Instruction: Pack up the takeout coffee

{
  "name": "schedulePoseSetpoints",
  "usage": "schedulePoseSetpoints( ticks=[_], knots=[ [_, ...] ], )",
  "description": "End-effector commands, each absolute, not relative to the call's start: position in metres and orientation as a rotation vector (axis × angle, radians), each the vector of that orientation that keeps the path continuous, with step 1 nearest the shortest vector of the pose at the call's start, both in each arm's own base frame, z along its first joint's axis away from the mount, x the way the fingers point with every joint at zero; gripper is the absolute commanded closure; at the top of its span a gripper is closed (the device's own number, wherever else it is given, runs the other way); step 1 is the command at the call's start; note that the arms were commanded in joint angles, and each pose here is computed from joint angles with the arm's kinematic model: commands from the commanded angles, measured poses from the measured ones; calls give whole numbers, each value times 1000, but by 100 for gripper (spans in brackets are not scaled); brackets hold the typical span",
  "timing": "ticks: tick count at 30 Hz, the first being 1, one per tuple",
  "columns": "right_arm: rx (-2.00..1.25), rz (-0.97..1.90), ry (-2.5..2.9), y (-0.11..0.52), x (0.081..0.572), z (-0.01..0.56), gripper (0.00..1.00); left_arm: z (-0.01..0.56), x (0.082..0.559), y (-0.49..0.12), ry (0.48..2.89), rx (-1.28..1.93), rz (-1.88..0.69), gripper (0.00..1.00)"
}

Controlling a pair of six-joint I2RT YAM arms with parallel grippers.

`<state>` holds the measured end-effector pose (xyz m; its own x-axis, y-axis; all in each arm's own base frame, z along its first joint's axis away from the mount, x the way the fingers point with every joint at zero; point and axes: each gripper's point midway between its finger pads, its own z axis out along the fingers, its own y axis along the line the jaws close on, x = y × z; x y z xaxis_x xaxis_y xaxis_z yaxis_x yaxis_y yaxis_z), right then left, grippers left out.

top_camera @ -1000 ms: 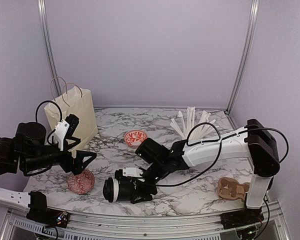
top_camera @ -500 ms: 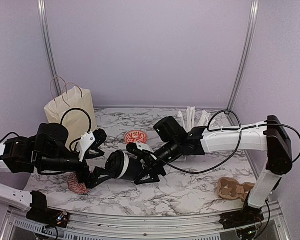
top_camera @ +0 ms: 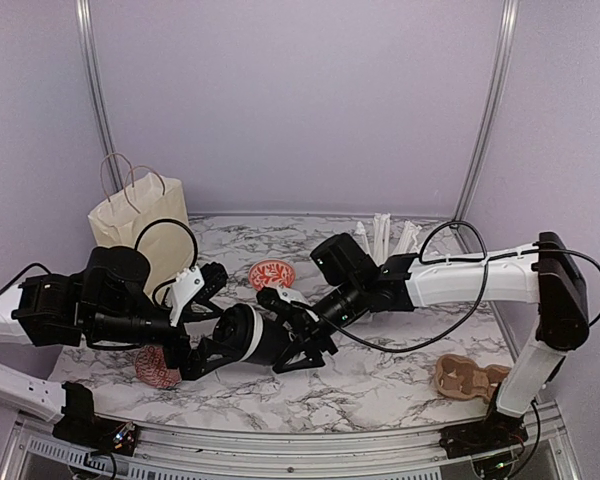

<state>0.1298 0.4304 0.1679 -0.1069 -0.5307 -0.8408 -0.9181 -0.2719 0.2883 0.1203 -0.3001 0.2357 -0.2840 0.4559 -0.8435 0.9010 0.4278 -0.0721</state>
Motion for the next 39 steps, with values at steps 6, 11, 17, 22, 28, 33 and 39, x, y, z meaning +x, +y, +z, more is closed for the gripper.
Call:
schedulePoseSetpoints(
  ticks=[6, 11, 17, 22, 28, 33, 39],
  knots=[
    [-1818, 1400, 1445, 426, 118, 189, 28, 244, 121, -300, 1856, 1129, -744, 3],
    [-1825, 1404, 1448, 425, 117, 185, 28, 257, 117, -297, 1818, 1119, -782, 1],
    [-1828, 1410, 1441, 427, 116, 186, 28, 255, 116, -296, 1823, 1122, -784, 1],
    [-1831, 1411, 1434, 427, 115, 188, 28, 244, 113, -304, 1849, 1160, -797, 1],
    [-1837, 1403, 1430, 426, 114, 187, 28, 240, 111, -310, 1854, 1194, -808, 3],
    [-1837, 1401, 1432, 426, 115, 185, 28, 237, 106, -315, 1861, 1231, -844, 8],
    [-1838, 1376, 1446, 427, 118, 183, 21, 236, 105, -316, 1870, 1238, -857, 12]
  ],
)
